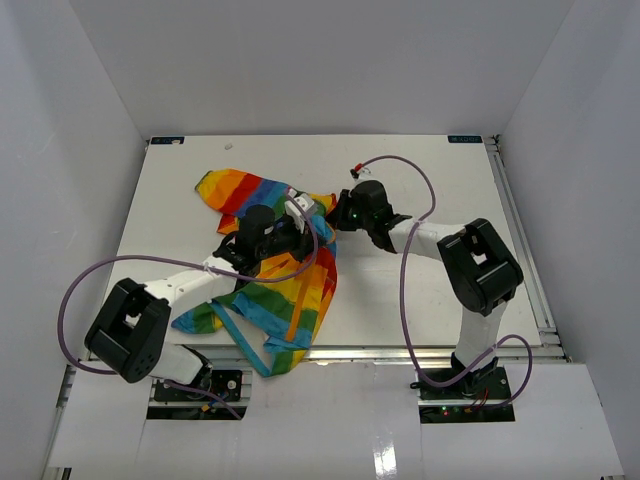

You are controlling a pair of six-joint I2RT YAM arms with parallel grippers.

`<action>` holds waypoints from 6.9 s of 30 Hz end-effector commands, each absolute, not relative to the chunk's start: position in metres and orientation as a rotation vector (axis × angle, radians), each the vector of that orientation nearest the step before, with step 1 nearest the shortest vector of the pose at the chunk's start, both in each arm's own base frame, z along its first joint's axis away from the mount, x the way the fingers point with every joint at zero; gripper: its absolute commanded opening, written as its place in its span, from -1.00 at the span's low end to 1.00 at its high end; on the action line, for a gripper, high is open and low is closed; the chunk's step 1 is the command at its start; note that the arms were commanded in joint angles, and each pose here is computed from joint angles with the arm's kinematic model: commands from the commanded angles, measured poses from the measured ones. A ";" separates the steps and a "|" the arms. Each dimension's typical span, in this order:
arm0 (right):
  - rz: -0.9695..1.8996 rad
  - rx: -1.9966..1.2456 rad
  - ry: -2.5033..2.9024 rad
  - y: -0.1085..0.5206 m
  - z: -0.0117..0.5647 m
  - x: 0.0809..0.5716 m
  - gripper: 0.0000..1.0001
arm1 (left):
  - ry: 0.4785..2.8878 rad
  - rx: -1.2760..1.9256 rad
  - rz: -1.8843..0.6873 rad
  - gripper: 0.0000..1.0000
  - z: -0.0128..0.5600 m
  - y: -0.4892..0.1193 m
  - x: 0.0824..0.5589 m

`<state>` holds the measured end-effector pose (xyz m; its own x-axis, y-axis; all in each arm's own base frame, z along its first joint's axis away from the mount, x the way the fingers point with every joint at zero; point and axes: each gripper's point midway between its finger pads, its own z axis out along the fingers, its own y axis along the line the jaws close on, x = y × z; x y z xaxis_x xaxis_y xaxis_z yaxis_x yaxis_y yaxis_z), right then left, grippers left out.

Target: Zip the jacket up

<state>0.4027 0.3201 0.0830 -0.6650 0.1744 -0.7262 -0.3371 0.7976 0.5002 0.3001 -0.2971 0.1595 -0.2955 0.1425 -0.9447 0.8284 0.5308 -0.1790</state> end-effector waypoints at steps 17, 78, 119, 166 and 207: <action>0.774 -0.138 2.165 0.298 0.073 0.404 -0.69 | 1.505 0.637 -0.961 -1.00 0.230 -0.276 0.296; 0.728 -1.254 0.993 0.355 0.160 0.270 -0.19 | 1.753 0.529 -1.085 -1.00 0.211 -0.282 0.300; 0.788 -0.979 1.206 0.334 0.178 0.271 -0.85 | 1.942 0.473 -0.933 0.17 0.171 -0.249 0.280; 0.559 -1.051 1.266 0.306 0.209 0.317 -0.85 | 2.000 0.669 -1.135 -1.00 0.142 -0.270 0.215; 0.427 -0.386 1.559 0.186 0.159 0.563 -0.85 | 1.888 0.538 -0.982 -1.00 0.174 -0.243 0.212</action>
